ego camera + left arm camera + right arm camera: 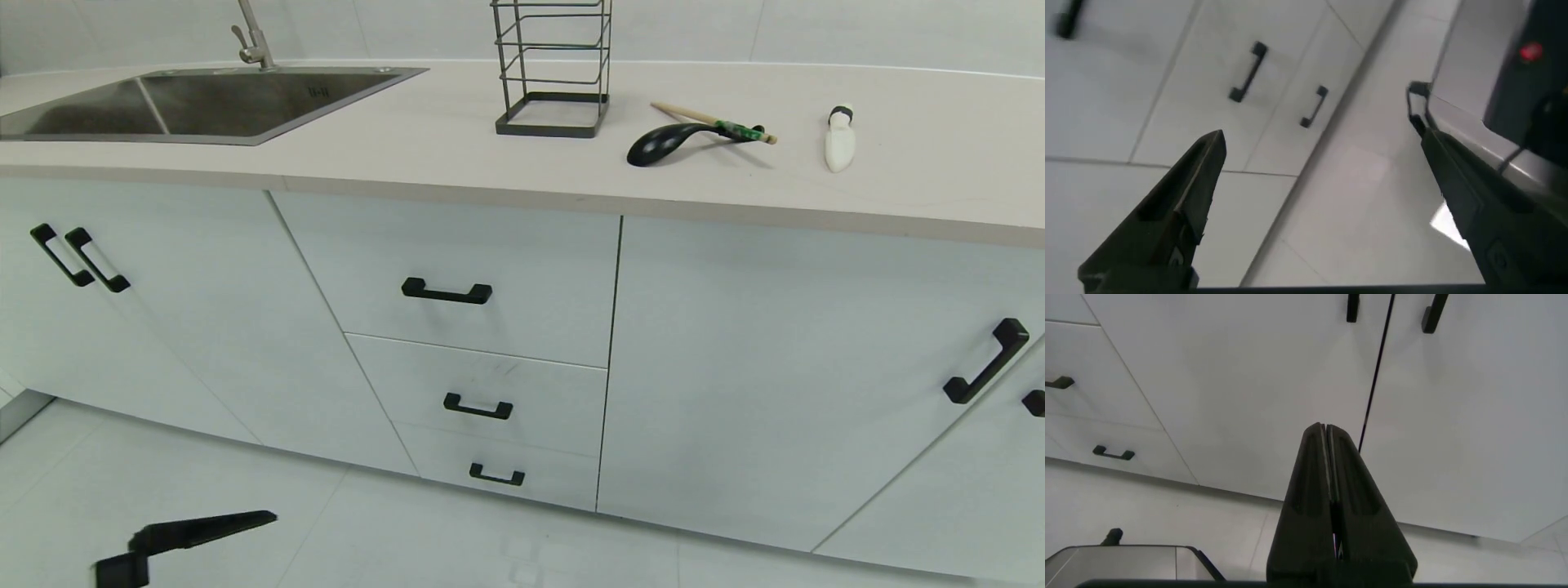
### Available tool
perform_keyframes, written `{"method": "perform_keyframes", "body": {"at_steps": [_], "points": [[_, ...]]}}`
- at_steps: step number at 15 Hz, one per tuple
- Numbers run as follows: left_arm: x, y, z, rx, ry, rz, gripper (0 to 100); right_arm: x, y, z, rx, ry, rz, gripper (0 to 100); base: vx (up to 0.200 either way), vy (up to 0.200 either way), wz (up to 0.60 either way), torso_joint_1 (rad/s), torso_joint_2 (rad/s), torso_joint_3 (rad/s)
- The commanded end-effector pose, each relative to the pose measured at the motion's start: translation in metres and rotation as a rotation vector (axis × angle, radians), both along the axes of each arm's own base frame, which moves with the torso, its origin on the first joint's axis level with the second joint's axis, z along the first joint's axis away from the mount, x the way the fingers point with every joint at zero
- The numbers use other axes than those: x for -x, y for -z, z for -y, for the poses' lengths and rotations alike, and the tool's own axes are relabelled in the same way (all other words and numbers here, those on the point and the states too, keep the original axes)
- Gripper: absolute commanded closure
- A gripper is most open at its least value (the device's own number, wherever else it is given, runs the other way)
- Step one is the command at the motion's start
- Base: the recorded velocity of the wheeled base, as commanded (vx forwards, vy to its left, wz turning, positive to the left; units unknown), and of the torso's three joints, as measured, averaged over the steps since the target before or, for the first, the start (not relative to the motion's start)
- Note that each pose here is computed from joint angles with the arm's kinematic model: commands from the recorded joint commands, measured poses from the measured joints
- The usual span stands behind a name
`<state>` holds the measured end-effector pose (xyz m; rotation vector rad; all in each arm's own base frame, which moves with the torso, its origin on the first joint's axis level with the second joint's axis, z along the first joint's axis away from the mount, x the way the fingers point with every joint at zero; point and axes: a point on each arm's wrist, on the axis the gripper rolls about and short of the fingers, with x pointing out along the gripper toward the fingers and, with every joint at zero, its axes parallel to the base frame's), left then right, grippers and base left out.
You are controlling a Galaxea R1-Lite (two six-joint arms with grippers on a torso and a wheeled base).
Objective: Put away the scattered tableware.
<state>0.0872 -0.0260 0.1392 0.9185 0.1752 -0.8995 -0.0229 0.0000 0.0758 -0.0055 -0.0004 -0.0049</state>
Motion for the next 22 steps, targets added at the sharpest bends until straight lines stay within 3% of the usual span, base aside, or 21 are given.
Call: {"method": "perform_keyframes", "body": {"at_steps": [1,4,6,8,14,15,17,22], "points": [[-0.04,0.001,0.02,-0.098,0.111,-0.088,0,0.0,0.0,0.0,0.001,0.0,0.0,100,0.0,0.0,0.0,0.0,0.0,0.0],[-0.068,0.001,0.04,-0.173,0.138,-0.111,0,0.0,0.0,0.0,0.001,0.0,0.0,100,0.0,0.0,0.0,0.0,0.0,0.0],[-0.101,0.007,0.052,-0.277,0.181,-0.105,0,0.0,0.0,0.0,0.001,0.0,0.0,100,0.0,0.0,0.0,0.0,0.0,0.0],[-0.125,0.011,0.059,-0.294,0.182,-0.123,0,0.0,0.0,0.0,0.001,0.0,0.0,100,0.0,0.0,0.0,0.0,0.0,0.0],[-0.147,0.028,0.057,-0.33,0.134,-0.187,0,0.0,0.0,0.0,0.001,0.0,0.0,100,0.0,0.0,0.0,0.0,0.0,0.0],[-0.154,0.035,0.051,-0.365,0.083,-0.208,0,0.0,0.0,0.0,0.001,0.0,0.0,100,0.0,0.0,0.0,0.0,0.0,0.0],[-0.161,0.041,0.049,-0.404,0.035,-0.209,0,0.0,0.0,0.0,0.001,0.0,0.0,100,0.0,0.0,0.0,0.0,0.0,0.0],[-0.196,0.049,0.059,-0.405,0.013,-0.15,0,0.0,0.0,0.0,0.001,0.0,0.0,100,0.0,0.0,0.0,0.0,0.0,0.0]]}}
